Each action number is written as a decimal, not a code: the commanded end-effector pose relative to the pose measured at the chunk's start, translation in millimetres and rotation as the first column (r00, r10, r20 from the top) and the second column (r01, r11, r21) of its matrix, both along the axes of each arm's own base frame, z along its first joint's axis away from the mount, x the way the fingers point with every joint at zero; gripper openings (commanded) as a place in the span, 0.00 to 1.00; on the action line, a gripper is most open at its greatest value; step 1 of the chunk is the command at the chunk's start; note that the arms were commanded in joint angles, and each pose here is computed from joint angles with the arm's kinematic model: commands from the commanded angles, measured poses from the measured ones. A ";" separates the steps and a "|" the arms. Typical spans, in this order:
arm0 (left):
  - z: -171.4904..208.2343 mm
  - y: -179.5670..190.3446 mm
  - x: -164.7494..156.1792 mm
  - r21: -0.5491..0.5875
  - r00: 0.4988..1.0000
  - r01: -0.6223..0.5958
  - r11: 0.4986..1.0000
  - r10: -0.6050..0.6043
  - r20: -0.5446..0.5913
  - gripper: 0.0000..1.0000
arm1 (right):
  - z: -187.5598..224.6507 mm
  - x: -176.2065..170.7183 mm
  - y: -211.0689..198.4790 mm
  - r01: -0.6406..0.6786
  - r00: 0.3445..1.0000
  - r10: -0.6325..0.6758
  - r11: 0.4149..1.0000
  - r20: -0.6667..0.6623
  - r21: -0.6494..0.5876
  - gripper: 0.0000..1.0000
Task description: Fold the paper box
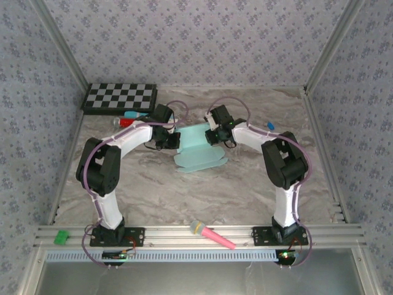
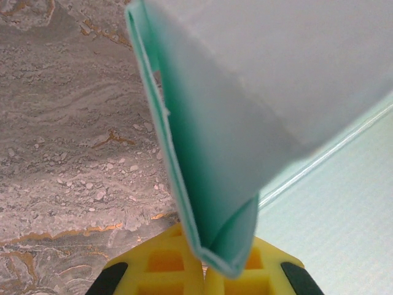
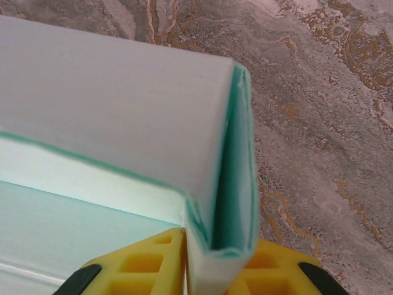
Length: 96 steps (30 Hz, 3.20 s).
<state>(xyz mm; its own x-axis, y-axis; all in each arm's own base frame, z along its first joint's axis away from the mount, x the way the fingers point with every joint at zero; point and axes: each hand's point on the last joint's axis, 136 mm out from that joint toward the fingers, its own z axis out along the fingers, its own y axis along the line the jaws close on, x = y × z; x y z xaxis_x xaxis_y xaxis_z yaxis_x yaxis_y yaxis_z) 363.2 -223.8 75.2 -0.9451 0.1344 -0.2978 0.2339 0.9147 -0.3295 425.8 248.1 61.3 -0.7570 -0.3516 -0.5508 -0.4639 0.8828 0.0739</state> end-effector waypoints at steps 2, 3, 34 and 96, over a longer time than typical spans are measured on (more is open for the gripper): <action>8.4 -7.8 3.6 -0.026 1.000 0.026 0.999 -0.026 0.010 0.00 | -27.0 -4.6 -19.1 0.048 0.997 -0.055 0.992 -0.060 -0.121 0.22; 7.8 -7.8 3.6 -0.024 1.000 0.026 0.999 -0.026 0.009 0.00 | -28.7 -5.1 -19.1 0.047 0.996 -0.055 0.991 -0.064 -0.126 0.23; 1.2 -6.2 3.8 -0.014 1.000 0.010 1.000 -0.011 -0.007 0.00 | -37.0 -5.3 -74.3 0.337 0.931 -0.361 0.789 0.057 -0.513 0.03; 13.7 -26.2 -44.1 -0.076 0.888 -0.391 0.917 0.354 -0.293 0.00 | 116.7 -42.5 -88.8 0.388 0.911 -0.373 0.920 0.174 -0.060 0.70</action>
<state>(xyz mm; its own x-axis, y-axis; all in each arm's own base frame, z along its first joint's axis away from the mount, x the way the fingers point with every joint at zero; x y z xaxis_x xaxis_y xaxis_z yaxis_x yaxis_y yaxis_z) 335.1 -251.6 76.1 -0.9789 -0.1873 -0.0820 -0.1344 0.8915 -0.4325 392.0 188.4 183.5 -0.7245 -0.1378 -0.6753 -0.1821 0.9833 -0.0052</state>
